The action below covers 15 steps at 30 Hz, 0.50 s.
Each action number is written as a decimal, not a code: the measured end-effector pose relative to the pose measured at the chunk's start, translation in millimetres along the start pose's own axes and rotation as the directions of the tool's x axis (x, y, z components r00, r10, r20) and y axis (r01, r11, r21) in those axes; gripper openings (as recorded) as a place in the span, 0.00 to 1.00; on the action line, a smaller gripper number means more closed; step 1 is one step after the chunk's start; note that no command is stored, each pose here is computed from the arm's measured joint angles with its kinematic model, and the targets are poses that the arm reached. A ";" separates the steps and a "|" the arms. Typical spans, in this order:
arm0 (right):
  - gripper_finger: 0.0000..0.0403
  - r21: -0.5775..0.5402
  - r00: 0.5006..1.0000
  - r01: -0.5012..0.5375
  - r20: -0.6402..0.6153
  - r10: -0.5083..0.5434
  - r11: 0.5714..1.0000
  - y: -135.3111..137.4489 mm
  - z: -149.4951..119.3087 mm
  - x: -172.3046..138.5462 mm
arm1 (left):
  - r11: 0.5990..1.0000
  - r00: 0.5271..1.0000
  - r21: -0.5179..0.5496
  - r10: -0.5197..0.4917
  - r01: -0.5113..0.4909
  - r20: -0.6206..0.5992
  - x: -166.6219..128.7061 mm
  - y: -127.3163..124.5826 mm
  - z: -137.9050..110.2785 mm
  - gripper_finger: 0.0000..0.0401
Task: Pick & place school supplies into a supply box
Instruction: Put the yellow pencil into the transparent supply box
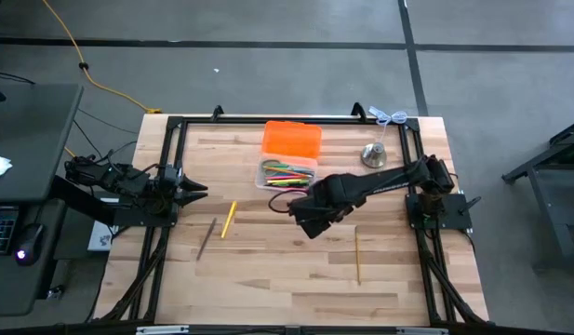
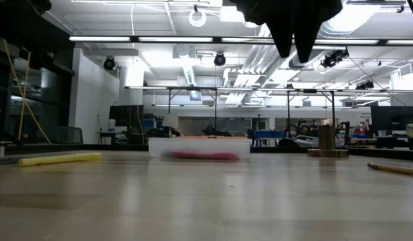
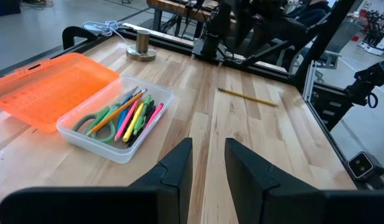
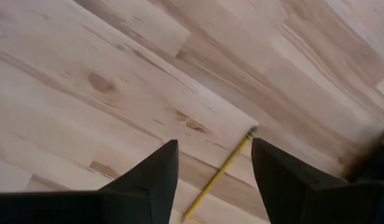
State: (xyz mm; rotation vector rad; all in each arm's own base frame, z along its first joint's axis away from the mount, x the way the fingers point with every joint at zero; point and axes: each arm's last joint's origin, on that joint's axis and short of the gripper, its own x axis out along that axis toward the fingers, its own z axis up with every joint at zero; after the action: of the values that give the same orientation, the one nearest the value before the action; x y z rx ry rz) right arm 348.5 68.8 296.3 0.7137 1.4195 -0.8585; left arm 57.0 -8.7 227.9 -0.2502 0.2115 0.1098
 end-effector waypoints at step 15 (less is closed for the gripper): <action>0.46 0.022 0.998 0.001 -0.060 0.000 1.000 7.1 -27.4 -1.1 | 1.000 1.000 -0.002 -0.001 0.001 0.003 0.0 -0.1 0.4 0.30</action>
State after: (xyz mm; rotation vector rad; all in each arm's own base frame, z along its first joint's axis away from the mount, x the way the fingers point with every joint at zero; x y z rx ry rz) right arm 340.0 95.8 295.6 0.7613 1.4659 -0.8603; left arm 57.0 -8.7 228.3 -0.2521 0.2080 0.1093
